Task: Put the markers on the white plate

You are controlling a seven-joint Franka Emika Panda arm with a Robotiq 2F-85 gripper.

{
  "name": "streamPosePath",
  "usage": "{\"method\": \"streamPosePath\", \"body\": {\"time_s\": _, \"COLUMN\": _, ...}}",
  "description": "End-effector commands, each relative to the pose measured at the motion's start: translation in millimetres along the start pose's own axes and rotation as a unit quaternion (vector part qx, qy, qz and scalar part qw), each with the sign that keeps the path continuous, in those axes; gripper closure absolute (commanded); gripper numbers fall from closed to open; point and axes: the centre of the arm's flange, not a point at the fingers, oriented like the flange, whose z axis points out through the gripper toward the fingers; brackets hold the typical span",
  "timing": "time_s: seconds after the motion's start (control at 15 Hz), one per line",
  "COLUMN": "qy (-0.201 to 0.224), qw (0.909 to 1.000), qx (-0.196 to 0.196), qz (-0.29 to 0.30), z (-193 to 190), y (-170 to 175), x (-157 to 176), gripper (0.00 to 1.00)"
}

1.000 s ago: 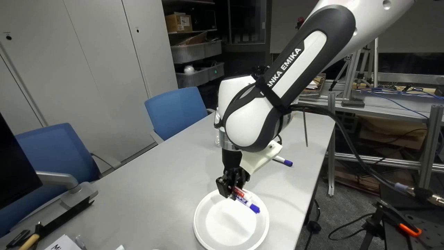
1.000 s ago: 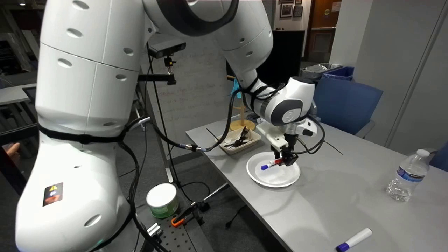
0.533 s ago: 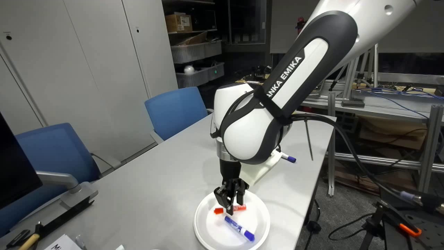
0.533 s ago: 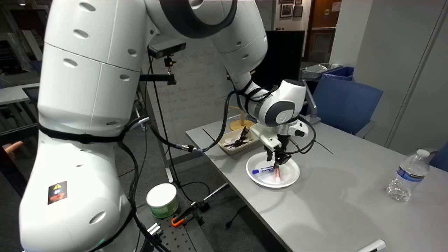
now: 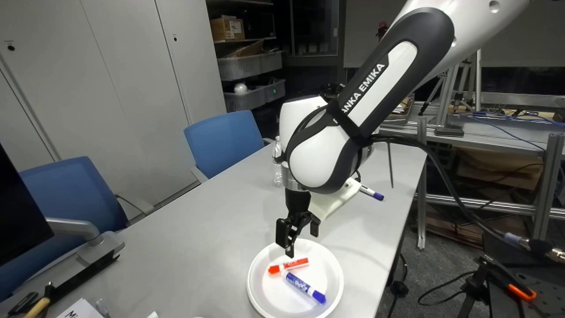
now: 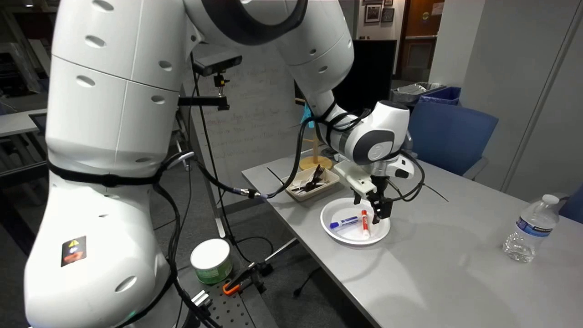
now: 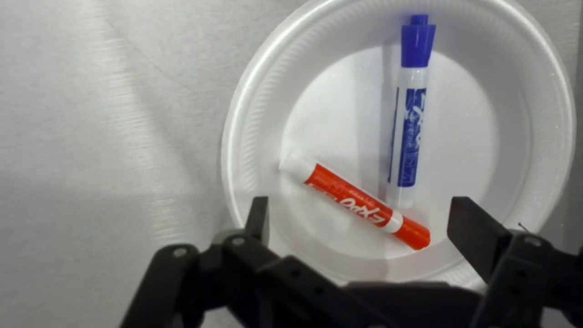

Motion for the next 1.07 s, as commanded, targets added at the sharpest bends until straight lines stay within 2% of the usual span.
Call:
{"method": "streamPosePath", "body": {"time_s": 0.0, "qy": 0.008, "qw": 0.9999, "qx": -0.011, "qz": 0.007, "z": -20.5, "y": 34.7, "x": 5.5, "gripper": 0.00}}
{"method": "streamPosePath", "body": {"time_s": 0.33, "qy": 0.013, "qw": 0.9982, "qx": -0.036, "qz": 0.046, "z": -24.1, "y": 109.1, "x": 19.0, "gripper": 0.00}}
{"method": "streamPosePath", "body": {"time_s": 0.6, "qy": 0.022, "qw": 0.9943, "qx": -0.062, "qz": 0.083, "z": -29.4, "y": 160.3, "x": 16.0, "gripper": 0.00}}
{"method": "streamPosePath", "body": {"time_s": 0.8, "qy": 0.022, "qw": 0.9914, "qx": -0.074, "qz": 0.106, "z": -39.2, "y": 186.5, "x": 13.7, "gripper": 0.00}}
{"method": "streamPosePath", "body": {"time_s": 0.87, "qy": 0.024, "qw": 0.9929, "qx": -0.067, "qz": 0.095, "z": -29.5, "y": 179.7, "x": 15.8, "gripper": 0.00}}
{"method": "streamPosePath", "body": {"time_s": 1.0, "qy": 0.026, "qw": 0.9920, "qx": -0.070, "qz": 0.102, "z": -32.2, "y": 188.9, "x": 15.3, "gripper": 0.00}}
